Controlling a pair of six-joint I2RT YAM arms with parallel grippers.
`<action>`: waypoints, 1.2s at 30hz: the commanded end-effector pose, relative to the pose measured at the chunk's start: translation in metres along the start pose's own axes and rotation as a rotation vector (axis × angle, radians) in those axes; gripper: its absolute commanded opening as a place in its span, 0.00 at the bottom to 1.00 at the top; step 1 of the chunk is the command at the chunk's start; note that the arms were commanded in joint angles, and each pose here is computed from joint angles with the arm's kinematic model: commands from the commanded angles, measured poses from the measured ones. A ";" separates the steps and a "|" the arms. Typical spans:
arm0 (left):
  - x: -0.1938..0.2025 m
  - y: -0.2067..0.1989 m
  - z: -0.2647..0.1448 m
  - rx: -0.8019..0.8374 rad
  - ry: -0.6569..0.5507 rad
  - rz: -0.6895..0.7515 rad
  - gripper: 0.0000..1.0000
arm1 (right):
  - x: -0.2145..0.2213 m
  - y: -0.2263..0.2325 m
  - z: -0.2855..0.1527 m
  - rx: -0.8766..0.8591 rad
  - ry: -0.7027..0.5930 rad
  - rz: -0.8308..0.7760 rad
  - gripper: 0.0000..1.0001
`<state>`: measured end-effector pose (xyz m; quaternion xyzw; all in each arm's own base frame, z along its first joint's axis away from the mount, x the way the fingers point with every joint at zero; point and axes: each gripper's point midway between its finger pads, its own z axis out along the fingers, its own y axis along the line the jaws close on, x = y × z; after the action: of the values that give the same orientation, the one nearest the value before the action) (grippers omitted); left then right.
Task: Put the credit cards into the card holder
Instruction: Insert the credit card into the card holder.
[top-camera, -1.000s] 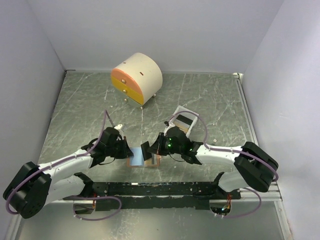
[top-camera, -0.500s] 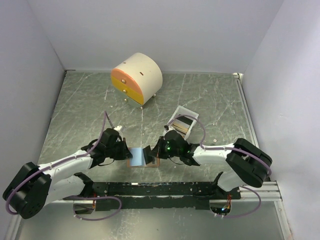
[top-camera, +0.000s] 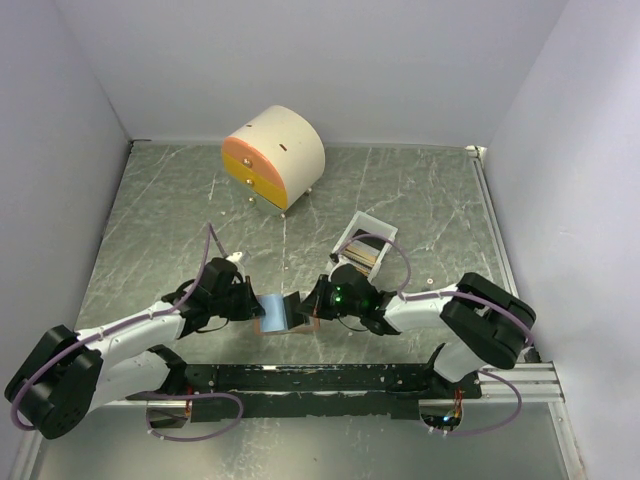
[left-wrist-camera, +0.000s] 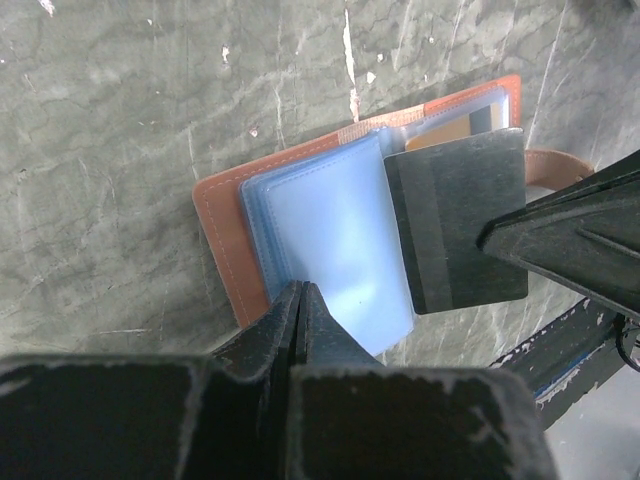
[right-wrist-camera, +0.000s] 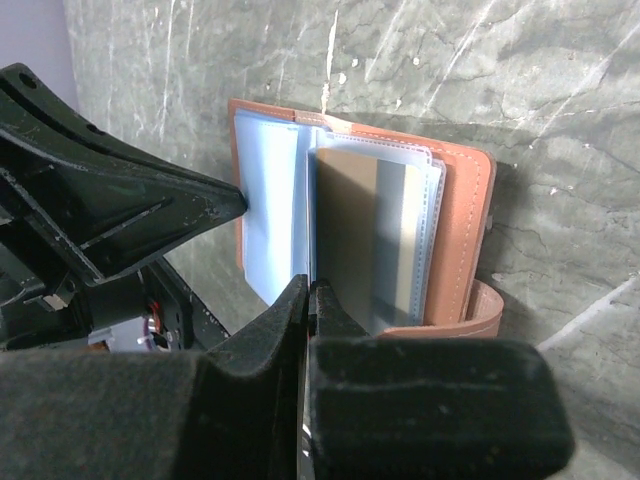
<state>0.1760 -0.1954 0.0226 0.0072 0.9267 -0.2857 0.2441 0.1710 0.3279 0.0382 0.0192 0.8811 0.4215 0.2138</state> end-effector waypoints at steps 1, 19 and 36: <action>0.011 0.014 0.001 -0.043 0.016 -0.010 0.07 | 0.007 -0.001 0.000 -0.027 0.016 -0.002 0.00; 0.009 0.013 0.000 -0.046 0.017 -0.010 0.08 | 0.011 0.002 0.003 -0.087 0.014 0.009 0.00; 0.012 0.016 0.000 -0.052 0.025 -0.006 0.09 | 0.008 0.001 0.008 -0.073 0.012 0.014 0.00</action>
<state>0.1759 -0.1942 0.0222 0.0041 0.9257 -0.2859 0.2478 0.1654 0.3342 0.0352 0.0132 0.8654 0.4560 0.2073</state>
